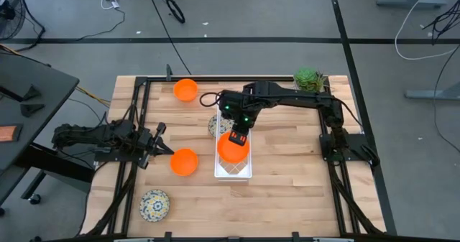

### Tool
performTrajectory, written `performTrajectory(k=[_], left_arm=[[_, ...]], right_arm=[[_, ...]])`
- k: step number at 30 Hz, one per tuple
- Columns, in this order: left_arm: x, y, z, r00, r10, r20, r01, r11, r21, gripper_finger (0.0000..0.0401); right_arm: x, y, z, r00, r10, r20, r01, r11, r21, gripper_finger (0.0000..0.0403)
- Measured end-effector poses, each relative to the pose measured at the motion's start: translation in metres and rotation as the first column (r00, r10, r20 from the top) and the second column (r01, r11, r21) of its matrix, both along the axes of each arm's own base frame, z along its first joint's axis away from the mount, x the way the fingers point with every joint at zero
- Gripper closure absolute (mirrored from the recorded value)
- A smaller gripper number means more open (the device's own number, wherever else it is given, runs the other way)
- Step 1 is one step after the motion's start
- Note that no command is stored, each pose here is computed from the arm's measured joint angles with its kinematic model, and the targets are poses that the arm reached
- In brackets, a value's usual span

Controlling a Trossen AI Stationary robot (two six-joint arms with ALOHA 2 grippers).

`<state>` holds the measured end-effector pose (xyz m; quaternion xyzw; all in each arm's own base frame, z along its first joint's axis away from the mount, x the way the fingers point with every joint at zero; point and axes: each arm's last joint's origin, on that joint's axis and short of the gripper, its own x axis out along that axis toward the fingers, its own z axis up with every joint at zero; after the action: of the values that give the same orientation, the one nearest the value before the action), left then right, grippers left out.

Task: Pick & Place Mini bowls
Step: Stack the orange bowl on top of the orange bowl on the shelf, then stack the orange bowl on top of the orange bowls on the shelf

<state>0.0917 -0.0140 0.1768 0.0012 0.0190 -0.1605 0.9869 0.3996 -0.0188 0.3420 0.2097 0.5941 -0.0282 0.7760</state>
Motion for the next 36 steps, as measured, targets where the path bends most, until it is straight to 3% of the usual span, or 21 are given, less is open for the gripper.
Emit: performTrajectory(k=[8, 14, 27, 36], left_arm=[[0.000, 0.000, 0.000, 1.000, 0.000, 0.000, 0.000, 1.000, 0.000, 0.0387], [0.000, 0.000, 0.000, 1.000, 0.000, 0.000, 0.000, 1.000, 0.000, 0.0387], [0.000, 0.000, 0.000, 1.000, 0.000, 0.001, 0.000, 1.000, 0.000, 0.0387], [0.000, 0.000, 0.000, 1.000, 0.000, 0.000, 0.000, 1.000, 0.000, 0.0387]], right_arm=[[-0.002, 0.000, 0.003, 1.000, 0.005, 0.013, -0.005, 1.000, -0.002, 0.0267], [-0.008, 0.002, 0.014, 0.999, 0.010, 0.042, -0.010, 1.000, -0.005, 0.0250], [-0.013, 0.009, 0.021, 0.998, 0.028, 0.059, -0.028, 1.000, -0.008, 0.0264], [-0.013, 0.007, 0.021, 0.997, 0.040, 0.065, -0.033, 0.994, -0.101, 0.0299]])
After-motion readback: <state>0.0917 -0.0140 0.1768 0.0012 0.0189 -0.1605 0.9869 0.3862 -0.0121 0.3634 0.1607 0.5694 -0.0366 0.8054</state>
